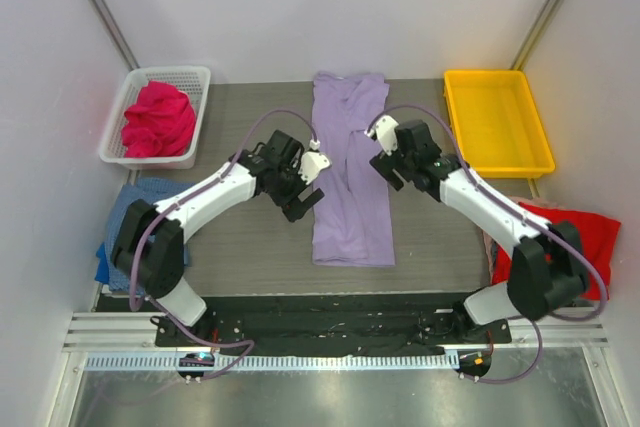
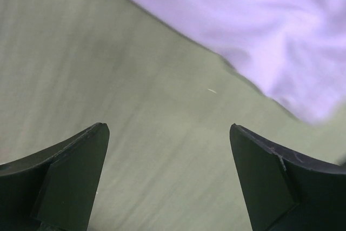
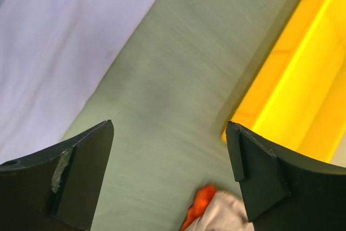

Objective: Fold and stack the t-shirts
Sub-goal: Grab the bottom of the folded rectangular tshirt with both arms

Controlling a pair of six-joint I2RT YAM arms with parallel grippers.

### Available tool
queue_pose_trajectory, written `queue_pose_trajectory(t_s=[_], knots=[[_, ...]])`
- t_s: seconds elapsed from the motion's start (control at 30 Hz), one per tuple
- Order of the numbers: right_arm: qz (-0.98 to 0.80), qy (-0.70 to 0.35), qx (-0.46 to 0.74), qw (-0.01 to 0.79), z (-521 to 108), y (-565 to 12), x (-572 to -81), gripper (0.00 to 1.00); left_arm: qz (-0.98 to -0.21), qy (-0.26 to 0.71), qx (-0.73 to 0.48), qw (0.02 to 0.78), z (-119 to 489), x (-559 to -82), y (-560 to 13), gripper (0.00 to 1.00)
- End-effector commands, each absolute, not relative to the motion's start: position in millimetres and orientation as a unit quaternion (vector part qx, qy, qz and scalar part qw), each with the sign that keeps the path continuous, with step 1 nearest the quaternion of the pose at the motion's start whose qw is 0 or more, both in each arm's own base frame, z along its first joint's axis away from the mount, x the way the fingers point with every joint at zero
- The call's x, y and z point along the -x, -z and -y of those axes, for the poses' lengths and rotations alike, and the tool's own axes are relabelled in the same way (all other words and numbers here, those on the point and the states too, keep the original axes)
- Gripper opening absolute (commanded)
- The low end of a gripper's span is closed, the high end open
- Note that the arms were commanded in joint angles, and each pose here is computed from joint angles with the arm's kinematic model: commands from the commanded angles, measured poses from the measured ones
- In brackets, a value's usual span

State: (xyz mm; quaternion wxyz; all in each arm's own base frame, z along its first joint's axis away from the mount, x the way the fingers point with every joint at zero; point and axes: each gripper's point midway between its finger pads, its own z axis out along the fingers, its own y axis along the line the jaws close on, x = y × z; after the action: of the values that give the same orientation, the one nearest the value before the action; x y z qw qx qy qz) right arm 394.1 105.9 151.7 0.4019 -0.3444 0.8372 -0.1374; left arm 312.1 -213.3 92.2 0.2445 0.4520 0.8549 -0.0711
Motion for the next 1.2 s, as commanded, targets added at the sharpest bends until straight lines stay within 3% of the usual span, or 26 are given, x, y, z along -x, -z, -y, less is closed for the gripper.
queue_pose_trajectory(t_s=[0.0, 0.23, 0.53, 1.0, 1.17], knots=[[-0.85, 0.088, 0.375, 0.359, -105, -130, -325, 0.9, -0.813, 0.188, -0.496, 0.241, 236, -267, -108, 1.0], [-0.842, 0.045, 0.443, 0.304, -115, -92, -245, 0.82, -0.777, 0.273, -0.542, 0.164, 262, -205, -88, 1.0], [-0.822, 0.016, 0.494, 0.284, -132, -83, -214, 0.75, -0.775, 0.291, -0.553, 0.093, 267, -163, -52, 0.94], [-0.794, 0.03, 0.546, 0.266, -137, -64, -210, 0.71, -0.803, 0.238, -0.535, 0.109, 275, -187, -30, 0.89], [-0.792, 0.041, 0.55, 0.263, -132, -59, -209, 0.7, -0.804, 0.231, -0.538, 0.107, 279, -189, -26, 0.82]])
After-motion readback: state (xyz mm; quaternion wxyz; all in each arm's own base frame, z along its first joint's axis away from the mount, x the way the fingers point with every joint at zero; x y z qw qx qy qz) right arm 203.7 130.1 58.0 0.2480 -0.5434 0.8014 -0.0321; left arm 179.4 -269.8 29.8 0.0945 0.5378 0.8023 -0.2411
